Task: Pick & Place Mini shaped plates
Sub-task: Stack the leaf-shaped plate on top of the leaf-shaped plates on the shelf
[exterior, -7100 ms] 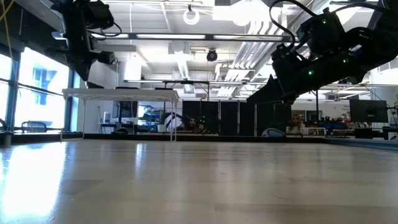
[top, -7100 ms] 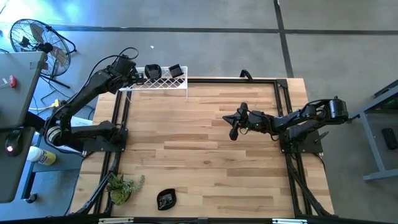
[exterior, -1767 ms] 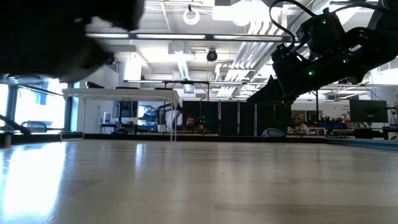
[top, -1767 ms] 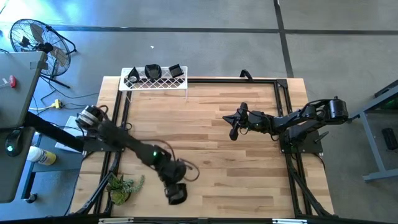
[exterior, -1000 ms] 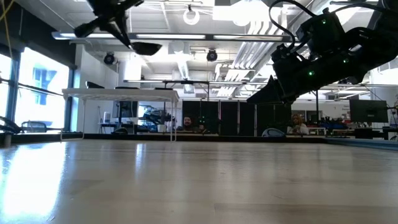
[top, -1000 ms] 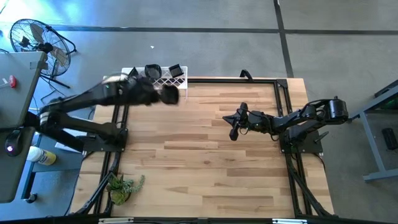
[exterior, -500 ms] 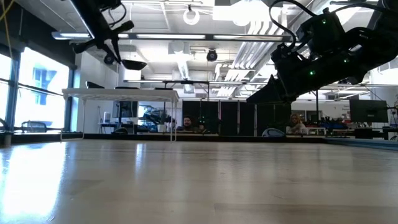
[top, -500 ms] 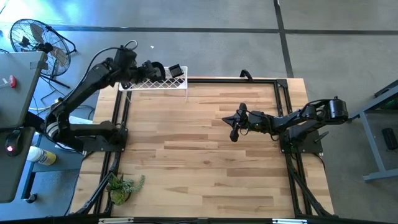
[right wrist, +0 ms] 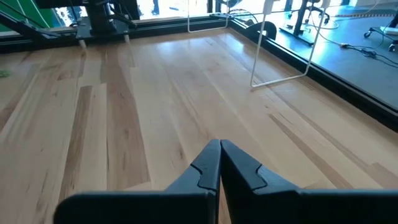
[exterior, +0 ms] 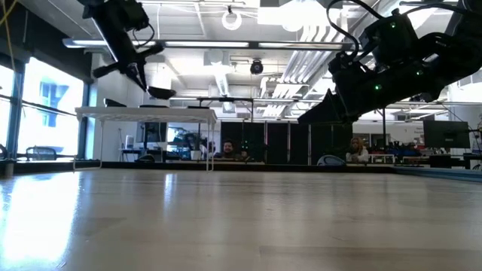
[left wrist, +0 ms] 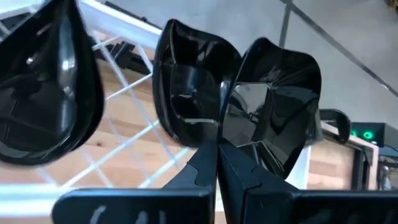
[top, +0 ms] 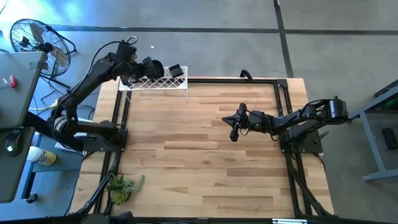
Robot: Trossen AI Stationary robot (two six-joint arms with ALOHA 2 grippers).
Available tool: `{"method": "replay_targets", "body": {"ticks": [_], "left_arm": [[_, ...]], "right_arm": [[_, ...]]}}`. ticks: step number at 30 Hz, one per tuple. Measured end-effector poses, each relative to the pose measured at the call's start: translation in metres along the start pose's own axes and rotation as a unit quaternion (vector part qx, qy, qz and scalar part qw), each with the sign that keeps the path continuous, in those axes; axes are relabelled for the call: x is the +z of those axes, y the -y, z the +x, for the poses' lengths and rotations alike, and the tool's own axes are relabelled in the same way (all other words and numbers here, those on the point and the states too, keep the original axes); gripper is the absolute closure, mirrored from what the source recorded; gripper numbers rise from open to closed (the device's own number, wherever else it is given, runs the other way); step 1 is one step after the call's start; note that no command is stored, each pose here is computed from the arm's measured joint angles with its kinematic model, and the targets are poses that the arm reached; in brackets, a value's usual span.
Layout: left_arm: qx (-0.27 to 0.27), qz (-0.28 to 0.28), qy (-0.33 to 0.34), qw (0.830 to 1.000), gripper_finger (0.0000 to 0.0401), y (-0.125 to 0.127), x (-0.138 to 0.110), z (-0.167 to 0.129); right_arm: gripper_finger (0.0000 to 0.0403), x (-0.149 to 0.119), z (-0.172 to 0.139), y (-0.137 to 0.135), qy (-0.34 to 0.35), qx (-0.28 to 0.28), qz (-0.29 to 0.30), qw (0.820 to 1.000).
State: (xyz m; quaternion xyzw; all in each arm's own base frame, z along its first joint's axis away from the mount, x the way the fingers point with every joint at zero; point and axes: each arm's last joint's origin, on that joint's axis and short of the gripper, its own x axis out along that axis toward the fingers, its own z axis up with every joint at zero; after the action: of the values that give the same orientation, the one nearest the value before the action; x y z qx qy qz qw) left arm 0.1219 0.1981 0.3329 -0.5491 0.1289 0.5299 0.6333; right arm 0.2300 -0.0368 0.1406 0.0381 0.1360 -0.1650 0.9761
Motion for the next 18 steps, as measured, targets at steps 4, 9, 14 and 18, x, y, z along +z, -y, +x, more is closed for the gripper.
{"method": "replay_targets", "body": {"ticks": [4,9,14,18], "left_arm": [[0.009,0.001,-0.006,1.0,0.0401,0.0,0.004,0.011],[0.014,-0.015,-0.004,1.0,0.0401,-0.009,0.014,0.012],[0.021,-0.017,-0.014,1.0,0.04,-0.011,0.013,0.012],[0.024,-0.008,-0.015,1.0,0.04,-0.011,0.013,0.012]], "right_arm": [[0.0399,0.0,0.0,0.0,0.0,0.0,0.0,1.0],[0.04,0.0,0.0,0.0,0.0,0.002,0.0,1.0],[0.0397,0.0,0.0,0.0,0.0,0.002,0.0,1.0],[0.0401,0.0,0.0,0.0,0.0,0.002,-0.002,1.0]]}}
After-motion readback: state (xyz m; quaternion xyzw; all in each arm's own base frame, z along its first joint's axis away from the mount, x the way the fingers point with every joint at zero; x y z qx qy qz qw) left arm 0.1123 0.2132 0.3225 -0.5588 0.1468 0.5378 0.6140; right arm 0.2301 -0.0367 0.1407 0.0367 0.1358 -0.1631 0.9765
